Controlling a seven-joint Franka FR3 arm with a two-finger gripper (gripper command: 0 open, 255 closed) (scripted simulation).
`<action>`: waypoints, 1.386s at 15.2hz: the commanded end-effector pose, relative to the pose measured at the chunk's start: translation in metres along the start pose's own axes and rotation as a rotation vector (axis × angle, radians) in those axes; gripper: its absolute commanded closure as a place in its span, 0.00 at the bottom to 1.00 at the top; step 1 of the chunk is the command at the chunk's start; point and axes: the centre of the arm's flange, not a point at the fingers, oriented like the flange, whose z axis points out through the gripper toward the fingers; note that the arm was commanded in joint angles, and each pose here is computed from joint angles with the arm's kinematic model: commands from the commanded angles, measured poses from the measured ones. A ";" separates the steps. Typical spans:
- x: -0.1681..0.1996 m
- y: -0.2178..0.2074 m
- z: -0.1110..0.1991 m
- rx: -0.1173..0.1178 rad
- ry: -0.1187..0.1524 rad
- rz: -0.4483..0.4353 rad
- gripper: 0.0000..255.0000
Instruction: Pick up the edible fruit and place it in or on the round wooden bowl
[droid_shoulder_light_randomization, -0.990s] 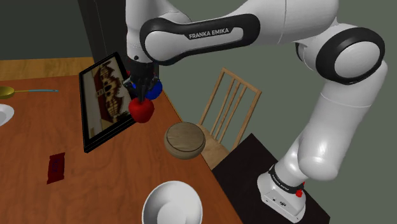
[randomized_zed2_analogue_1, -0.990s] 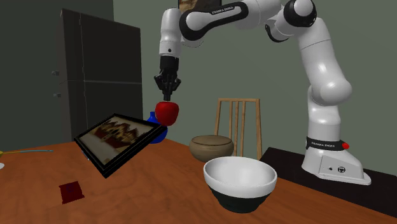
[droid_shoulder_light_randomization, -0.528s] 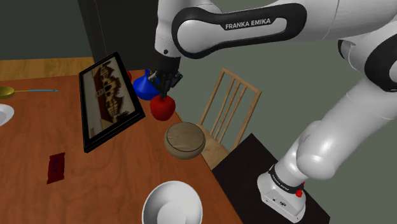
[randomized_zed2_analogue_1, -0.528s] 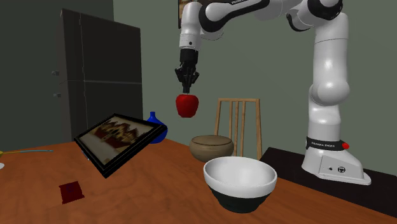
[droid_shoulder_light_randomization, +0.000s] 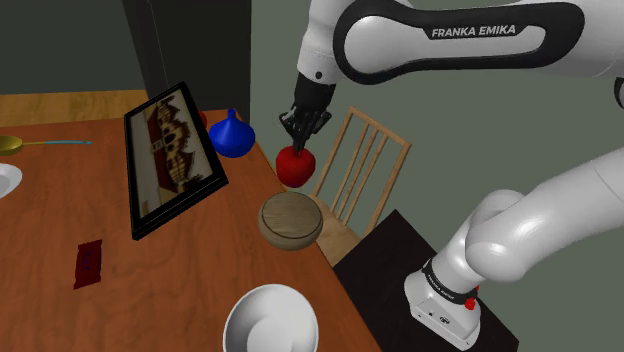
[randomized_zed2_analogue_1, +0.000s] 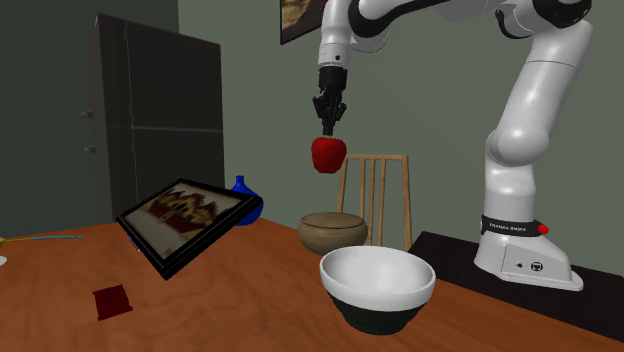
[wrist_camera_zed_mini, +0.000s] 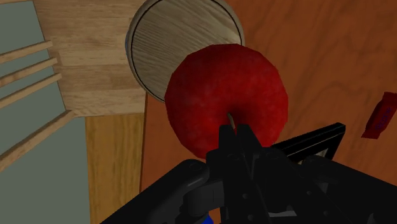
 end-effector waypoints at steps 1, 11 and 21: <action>-0.006 0.012 -0.002 0.001 0.000 -0.001 1.00; -0.010 0.015 0.051 0.001 0.000 -0.001 1.00; -0.013 0.018 0.103 0.001 0.000 -0.001 1.00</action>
